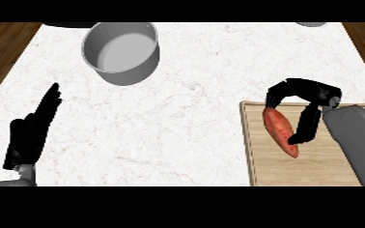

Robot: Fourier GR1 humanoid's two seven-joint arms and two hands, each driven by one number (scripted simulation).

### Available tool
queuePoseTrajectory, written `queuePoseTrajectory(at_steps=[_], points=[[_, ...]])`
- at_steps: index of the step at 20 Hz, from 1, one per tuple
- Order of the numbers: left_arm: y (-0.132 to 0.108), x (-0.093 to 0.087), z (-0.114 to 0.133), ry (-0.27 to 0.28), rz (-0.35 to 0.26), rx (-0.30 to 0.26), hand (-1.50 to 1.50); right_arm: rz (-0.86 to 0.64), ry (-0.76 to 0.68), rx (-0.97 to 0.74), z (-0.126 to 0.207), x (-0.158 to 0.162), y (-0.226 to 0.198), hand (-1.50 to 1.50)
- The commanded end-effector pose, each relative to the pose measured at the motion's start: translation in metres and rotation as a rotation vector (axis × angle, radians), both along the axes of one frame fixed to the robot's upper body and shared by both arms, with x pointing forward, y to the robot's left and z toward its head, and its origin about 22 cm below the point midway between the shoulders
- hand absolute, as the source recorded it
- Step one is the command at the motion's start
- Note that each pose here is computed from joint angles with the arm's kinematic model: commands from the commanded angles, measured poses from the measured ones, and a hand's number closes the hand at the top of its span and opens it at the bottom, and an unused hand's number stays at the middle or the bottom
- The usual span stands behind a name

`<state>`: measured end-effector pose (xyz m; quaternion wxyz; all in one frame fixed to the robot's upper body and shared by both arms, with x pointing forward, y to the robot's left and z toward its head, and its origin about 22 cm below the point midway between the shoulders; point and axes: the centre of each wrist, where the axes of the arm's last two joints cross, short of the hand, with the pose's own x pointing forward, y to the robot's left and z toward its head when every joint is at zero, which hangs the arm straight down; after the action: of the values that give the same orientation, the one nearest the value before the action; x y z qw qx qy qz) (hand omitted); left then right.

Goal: Pick the sweet potato from the tray and place it in the pot

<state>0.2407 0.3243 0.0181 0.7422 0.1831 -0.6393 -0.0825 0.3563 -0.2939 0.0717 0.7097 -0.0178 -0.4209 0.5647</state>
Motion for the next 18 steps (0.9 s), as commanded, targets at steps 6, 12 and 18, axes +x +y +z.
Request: queuePoseTrajectory(at_steps=[6, 12, 18], points=[[-0.027, 0.021, 0.009, -0.018, -0.126, -0.003, 0.0, 1.051, -0.388, -0.003, 0.1, -0.045, 0.22, 1.5], [-0.006, 0.013, 0.007, -0.017, -0.044, 0.005, 0.0, 1.198, -0.754, 0.107, 0.11, -0.051, 0.232, 1.5], [-0.004, 0.003, 0.008, -0.005, 0.002, 0.006, 0.0, 0.97, -1.099, 0.386, 0.123, -0.017, 0.204, 1.5]])
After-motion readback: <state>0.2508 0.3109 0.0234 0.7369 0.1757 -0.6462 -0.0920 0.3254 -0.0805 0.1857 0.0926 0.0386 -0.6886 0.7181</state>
